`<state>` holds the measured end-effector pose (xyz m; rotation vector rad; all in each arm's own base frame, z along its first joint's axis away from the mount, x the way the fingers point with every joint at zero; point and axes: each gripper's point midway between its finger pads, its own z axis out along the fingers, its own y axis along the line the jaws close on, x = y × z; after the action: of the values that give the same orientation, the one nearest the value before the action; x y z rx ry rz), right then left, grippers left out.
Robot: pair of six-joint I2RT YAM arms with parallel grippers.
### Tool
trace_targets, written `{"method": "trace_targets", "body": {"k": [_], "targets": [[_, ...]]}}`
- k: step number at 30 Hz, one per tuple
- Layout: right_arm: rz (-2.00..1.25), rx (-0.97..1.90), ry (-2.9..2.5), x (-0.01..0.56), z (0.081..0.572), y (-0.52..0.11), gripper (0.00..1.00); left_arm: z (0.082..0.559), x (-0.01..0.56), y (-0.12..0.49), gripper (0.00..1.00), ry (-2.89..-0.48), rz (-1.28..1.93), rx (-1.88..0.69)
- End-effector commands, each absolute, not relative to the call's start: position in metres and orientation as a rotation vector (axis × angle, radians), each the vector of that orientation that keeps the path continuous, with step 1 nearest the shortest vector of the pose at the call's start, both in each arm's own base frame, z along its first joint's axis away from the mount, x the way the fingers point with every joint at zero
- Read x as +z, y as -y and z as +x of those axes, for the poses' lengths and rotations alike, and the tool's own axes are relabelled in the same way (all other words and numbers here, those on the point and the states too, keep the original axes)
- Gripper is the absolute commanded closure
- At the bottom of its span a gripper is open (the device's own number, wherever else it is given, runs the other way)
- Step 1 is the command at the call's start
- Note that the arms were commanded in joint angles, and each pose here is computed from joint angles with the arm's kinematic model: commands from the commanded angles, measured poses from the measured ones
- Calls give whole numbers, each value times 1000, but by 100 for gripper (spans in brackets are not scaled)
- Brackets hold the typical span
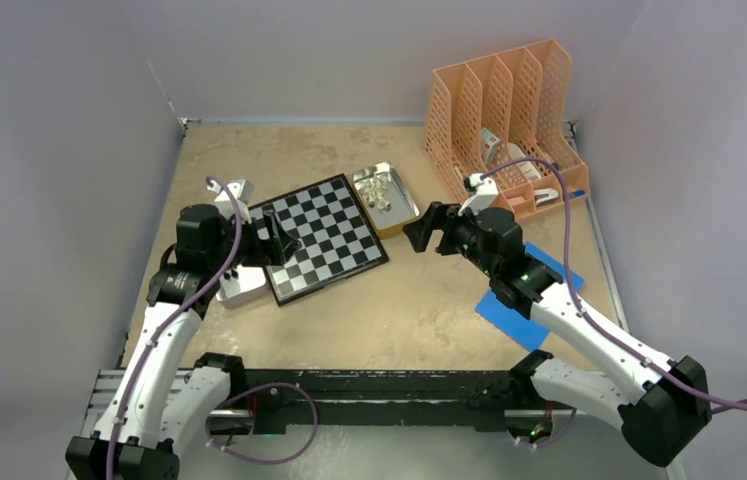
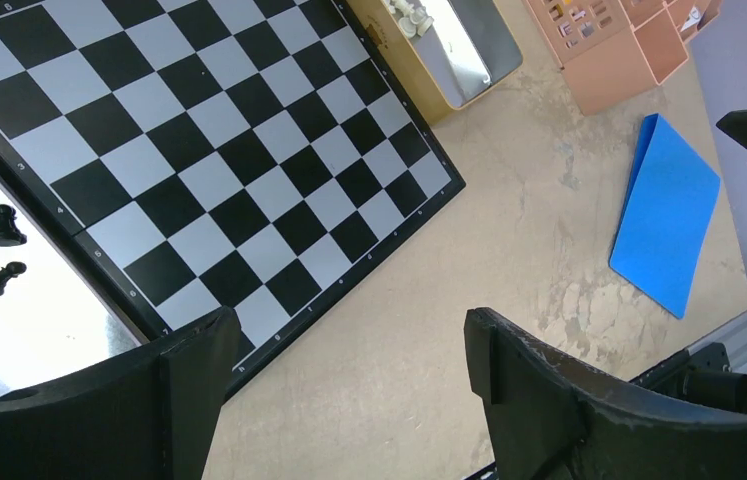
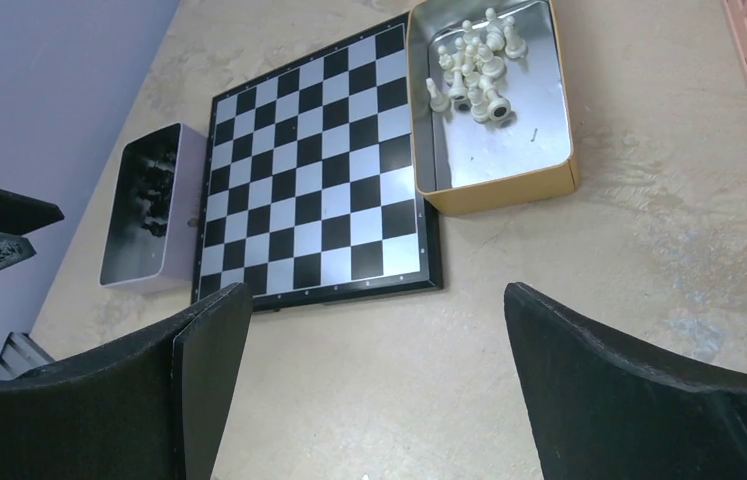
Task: Set up the chess pieces on the board
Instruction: Pick up the chess piece from the storage box.
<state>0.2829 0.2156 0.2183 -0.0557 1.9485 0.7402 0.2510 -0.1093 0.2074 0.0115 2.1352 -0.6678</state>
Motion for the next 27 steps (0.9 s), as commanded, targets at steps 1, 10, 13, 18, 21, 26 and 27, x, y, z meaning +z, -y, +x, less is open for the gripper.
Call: {"method": "trace_targets", "body": {"k": [1,10,13,18,21,26,27], "targets": [[-1,757,-1883,238,291,-214,1,256,214,110,17,-2110,9,-674],[-1,774,-1838,257,305,-223,1,254,221,109,17,-2105,-9,-673],[-5,764,-1808,265,317,-228,1,247,220,110,17,-2122,-15,-687],[-46,688,-1781,271,347,-239,2,244,219,106,17,-2107,-37,-665],[-72,624,-1771,266,370,-246,7,244,217,102,17,-2105,-53,-637],[-106,503,-1816,241,414,-262,35,245,218,100,17,-2096,-49,-626],[-109,473,-1831,233,423,-264,39,245,219,100,17,-2093,-50,-624]]}}
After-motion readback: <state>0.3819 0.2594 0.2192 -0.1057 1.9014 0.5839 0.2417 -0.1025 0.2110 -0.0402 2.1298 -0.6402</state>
